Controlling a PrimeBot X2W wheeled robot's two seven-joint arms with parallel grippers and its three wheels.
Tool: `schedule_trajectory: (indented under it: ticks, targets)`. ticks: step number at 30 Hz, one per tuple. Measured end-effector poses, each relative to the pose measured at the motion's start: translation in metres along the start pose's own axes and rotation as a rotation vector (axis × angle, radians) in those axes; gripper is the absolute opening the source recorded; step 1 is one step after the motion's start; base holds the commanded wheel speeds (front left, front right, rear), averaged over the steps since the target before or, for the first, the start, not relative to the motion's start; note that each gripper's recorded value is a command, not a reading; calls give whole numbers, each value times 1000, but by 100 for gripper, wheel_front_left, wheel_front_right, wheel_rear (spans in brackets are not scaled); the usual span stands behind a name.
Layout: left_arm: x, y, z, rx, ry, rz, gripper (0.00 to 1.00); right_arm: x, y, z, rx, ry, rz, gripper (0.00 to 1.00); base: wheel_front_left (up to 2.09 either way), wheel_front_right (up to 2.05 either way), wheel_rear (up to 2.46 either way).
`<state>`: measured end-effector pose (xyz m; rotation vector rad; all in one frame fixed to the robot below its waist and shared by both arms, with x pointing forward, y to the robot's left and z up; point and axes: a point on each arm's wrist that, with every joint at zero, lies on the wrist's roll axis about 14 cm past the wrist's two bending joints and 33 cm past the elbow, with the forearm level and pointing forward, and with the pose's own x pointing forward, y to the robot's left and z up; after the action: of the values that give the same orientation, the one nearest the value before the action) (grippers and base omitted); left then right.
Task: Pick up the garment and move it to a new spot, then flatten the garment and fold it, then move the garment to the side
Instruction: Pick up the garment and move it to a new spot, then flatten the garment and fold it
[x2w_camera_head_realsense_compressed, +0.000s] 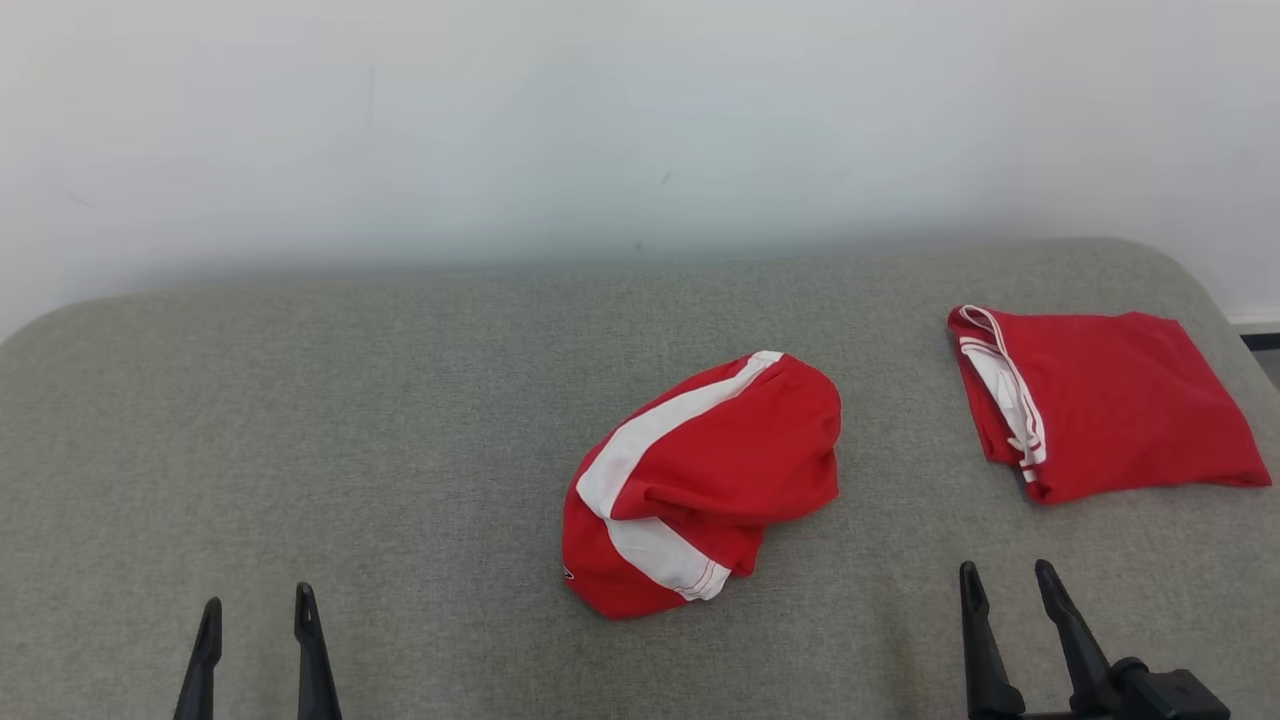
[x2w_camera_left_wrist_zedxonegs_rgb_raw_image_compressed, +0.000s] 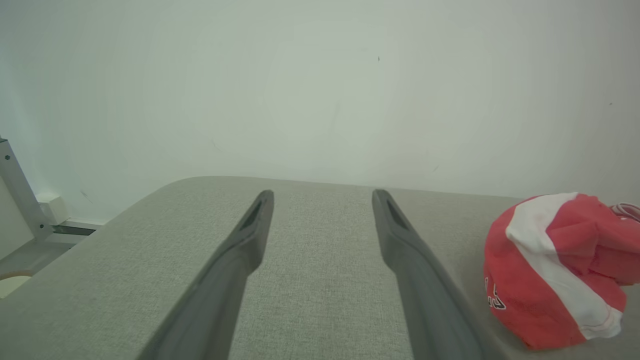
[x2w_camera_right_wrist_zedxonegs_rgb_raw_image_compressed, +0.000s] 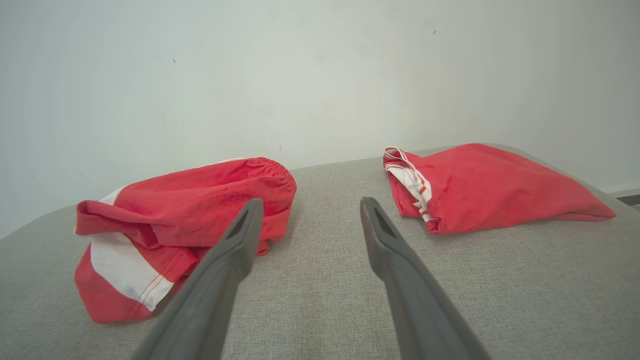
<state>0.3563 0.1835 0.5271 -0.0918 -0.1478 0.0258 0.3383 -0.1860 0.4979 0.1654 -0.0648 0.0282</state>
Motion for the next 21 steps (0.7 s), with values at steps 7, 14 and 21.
schedule_trajectory:
  ticks: [7,14,21]
  targets:
    - [-12,13,-3,-1,13,26,100,-2,9,-1,6,2,28,100,0,0,0]
    - [-16,14,-7,-24,27,34,100,-3,12,-5,14,15,36,100,0,0,0]
    - [-16,11,-6,-28,24,32,100,-3,13,-7,16,20,38,100,0,0,0]
